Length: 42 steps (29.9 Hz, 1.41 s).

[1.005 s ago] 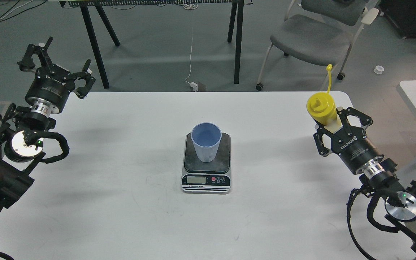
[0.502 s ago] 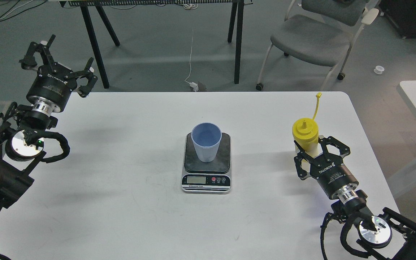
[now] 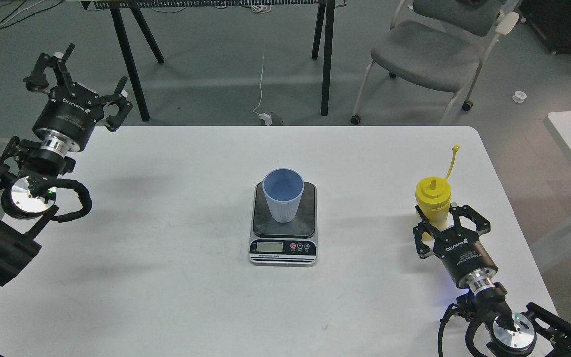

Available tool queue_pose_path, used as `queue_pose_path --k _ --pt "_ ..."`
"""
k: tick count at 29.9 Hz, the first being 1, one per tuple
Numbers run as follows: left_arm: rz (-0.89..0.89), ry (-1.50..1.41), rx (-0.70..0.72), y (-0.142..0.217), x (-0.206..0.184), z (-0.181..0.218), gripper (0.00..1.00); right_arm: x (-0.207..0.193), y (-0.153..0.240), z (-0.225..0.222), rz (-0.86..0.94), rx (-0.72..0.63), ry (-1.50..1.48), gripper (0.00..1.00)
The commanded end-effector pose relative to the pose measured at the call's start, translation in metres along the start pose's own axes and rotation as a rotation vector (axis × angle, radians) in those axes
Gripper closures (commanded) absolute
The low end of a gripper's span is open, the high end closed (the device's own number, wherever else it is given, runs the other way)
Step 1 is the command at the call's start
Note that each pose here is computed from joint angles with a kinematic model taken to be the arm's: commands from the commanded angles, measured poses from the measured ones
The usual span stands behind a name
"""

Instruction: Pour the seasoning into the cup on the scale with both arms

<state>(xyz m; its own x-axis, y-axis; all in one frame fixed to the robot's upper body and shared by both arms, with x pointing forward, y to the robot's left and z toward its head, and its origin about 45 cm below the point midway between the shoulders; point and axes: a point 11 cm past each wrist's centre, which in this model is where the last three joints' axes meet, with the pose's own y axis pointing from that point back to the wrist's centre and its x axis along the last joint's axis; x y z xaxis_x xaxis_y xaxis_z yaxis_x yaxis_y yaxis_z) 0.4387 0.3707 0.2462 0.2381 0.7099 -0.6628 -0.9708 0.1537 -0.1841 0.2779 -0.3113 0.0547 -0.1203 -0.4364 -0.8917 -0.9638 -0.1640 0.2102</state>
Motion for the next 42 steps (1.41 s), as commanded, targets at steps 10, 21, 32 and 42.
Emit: queue_pose_path --k 10,21,32,42 --pt "-0.003 -0.013 -0.006 0.001 -0.001 0.007 0.01 0.008 0.009 -0.006 0.024 0.042 -0.023 0.04" --pt "-0.008 -0.009 -0.003 0.000 -0.003 0.005 0.01 0.018 0.025 0.000 0.053 0.037 -0.041 0.03" --pt "-0.017 -0.007 -0.009 0.000 -0.005 0.007 0.01 0.033 0.078 -0.026 0.110 0.024 0.002 0.03" --pt "-0.021 0.003 -0.015 0.001 -0.005 0.008 0.01 -0.005 0.034 -0.185 0.048 0.220 0.335 0.01"
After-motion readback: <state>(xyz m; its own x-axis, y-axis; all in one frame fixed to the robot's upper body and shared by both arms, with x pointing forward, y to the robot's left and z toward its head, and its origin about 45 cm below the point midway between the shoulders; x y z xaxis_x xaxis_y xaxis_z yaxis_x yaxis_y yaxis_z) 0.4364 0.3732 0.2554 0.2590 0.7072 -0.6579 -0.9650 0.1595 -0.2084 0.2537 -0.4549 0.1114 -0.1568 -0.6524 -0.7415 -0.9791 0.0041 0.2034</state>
